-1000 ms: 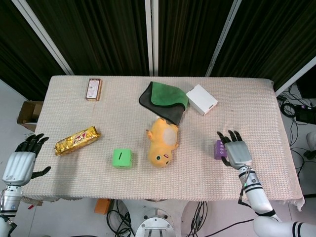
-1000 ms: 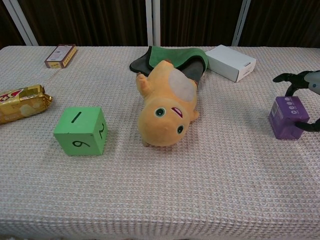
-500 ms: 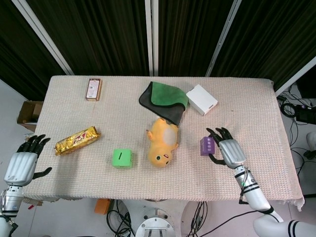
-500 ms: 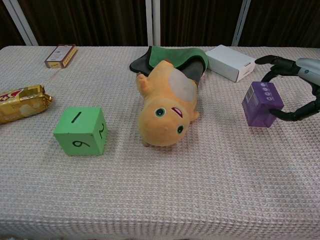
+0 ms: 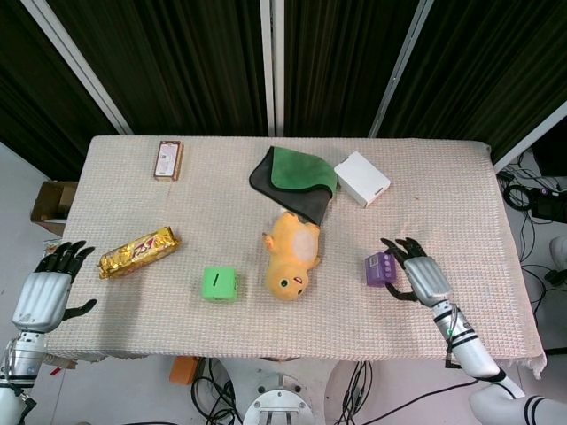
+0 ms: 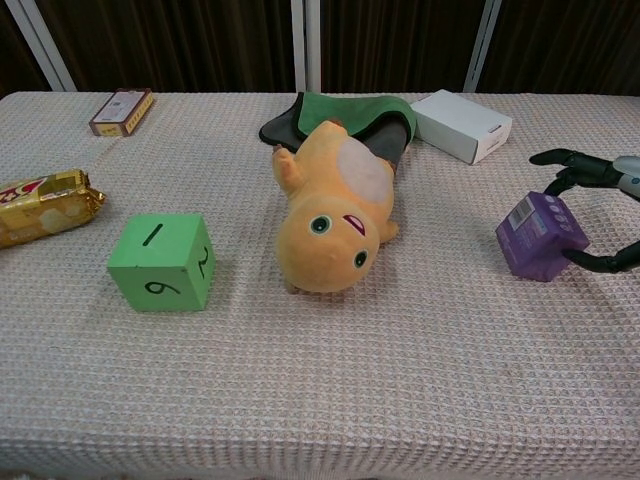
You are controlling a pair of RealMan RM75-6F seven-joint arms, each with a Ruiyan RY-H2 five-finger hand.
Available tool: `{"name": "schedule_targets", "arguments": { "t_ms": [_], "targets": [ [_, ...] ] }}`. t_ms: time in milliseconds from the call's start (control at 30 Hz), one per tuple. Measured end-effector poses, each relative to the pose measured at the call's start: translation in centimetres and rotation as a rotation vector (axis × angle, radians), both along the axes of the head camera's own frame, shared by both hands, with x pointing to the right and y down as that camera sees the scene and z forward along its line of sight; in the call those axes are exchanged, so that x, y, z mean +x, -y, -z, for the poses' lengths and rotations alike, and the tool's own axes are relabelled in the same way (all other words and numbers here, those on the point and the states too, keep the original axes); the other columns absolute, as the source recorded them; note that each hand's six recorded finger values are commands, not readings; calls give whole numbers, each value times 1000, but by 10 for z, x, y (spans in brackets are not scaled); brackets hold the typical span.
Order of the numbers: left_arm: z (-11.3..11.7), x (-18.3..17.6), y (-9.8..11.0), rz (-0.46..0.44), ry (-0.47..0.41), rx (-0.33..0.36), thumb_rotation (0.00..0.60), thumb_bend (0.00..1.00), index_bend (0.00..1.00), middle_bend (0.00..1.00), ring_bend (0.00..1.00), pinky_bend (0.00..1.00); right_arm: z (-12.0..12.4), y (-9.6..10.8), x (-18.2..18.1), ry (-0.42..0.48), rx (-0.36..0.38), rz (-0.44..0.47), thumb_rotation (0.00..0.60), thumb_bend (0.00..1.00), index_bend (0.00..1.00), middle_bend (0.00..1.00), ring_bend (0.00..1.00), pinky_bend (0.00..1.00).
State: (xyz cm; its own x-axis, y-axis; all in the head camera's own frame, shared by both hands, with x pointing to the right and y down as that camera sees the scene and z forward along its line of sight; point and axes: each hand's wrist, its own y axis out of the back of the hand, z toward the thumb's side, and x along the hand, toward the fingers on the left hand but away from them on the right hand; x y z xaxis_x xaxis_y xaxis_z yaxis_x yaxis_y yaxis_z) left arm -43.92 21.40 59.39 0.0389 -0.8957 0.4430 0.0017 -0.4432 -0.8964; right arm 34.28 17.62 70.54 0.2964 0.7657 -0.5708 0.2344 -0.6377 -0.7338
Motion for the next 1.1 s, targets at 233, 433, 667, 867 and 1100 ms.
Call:
{"name": "schedule_targets", "arguments": {
  "t_ms": [233,433,667,867,1100],
  "targets": [
    [-3,2,0,-5,-4,-7,600,129,166,98,83,228,0,-6,23,-69,-52,-21,600,341,0,406,27,0],
    [-3,4,1,-6,-4,-7,600,129,166,98,82,228,3,-7,29,-109,-56,3,600,185,0,0,0,0],
    [-2,2,1,0,-6,-7,600,129,166,98,82,228,13,-6,30,-170,-22,34,600,156,0,0,0,0],
    [-1,1,1,3,-6,-3,600,129,166,98,83,228,24,-6,18,-223,-27,72,600,155,0,1,0,0],
    [0,-3,-2,11,4,-17,600,129,166,98,82,228,26,4,0,-304,-35,103,600,154,0,136,0,0]
  ]
}}
